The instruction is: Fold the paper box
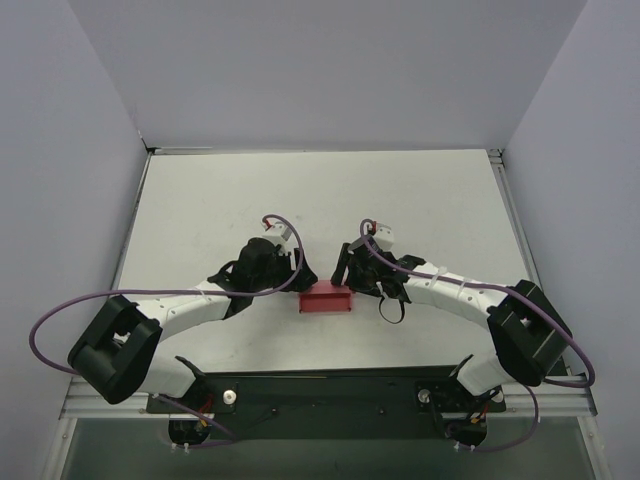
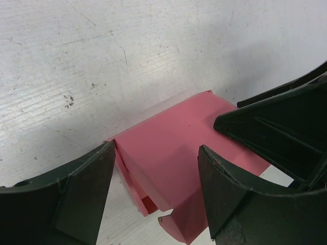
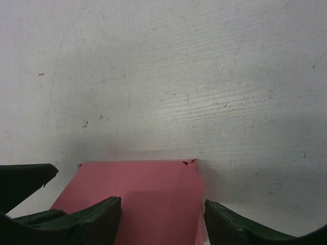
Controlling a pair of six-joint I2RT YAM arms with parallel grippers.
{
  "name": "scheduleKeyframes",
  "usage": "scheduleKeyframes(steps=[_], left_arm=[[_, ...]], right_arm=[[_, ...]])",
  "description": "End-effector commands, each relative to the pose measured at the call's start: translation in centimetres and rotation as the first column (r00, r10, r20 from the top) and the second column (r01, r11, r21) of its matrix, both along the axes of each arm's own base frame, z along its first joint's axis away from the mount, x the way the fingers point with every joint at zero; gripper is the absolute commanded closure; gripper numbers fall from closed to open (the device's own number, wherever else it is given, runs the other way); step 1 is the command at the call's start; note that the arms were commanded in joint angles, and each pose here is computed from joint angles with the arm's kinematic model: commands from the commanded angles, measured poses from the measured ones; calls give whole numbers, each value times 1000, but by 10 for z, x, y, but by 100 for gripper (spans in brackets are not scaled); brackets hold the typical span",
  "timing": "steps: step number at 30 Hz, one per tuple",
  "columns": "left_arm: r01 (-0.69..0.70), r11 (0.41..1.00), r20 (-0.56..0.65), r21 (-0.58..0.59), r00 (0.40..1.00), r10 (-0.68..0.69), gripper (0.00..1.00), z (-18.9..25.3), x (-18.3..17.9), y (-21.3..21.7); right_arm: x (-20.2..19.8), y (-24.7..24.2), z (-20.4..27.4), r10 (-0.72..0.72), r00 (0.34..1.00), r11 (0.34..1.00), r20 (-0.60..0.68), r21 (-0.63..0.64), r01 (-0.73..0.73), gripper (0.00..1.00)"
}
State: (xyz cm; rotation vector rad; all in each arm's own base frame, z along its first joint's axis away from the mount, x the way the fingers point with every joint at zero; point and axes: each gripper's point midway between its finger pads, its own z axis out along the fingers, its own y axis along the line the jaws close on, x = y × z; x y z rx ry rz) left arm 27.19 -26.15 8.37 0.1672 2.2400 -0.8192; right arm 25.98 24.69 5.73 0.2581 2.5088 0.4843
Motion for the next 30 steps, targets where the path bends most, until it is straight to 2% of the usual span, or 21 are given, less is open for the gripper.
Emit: scheduleKeyframes(steps=[1,12,16,17,21,24,26,27,29,30], left_arm=[[10,1000,9,-25,1000,-9,25,7,0,-5],[-3,998,13,-60,1000,4,24,6,1,-7],[5,997,40,-83,999,-1,24,14,4,-11],[6,997,51,-82,999,-1,23,18,6,-11],[-3,999,157,-52,988,11,21,50,19,-6],[-20,1000,254,-17,967,23,20,79,25,4],[-28,999,277,25,961,20,20,79,22,14],[-48,998,313,31,949,36,20,89,22,21],[-59,997,310,58,950,38,20,79,14,32],[-53,997,330,50,943,33,20,86,8,35]], right_arm=[[1,5,-3,-2,1000,1000,-14,31,2,35],[-2,11,-5,-21,999,995,-24,94,23,50],[-4,18,-4,-19,999,990,-37,142,24,50],[-4,18,-2,-17,999,989,-33,144,21,50],[3,7,8,-22,999,994,46,106,17,35],[7,-4,22,36,989,998,142,47,-43,32],[7,-12,31,81,976,996,202,8,-84,31],[7,-15,34,136,961,991,242,-37,-131,30],[1,-23,38,193,936,981,294,-72,-180,30],[2,-24,41,256,903,966,344,-116,-230,30]])
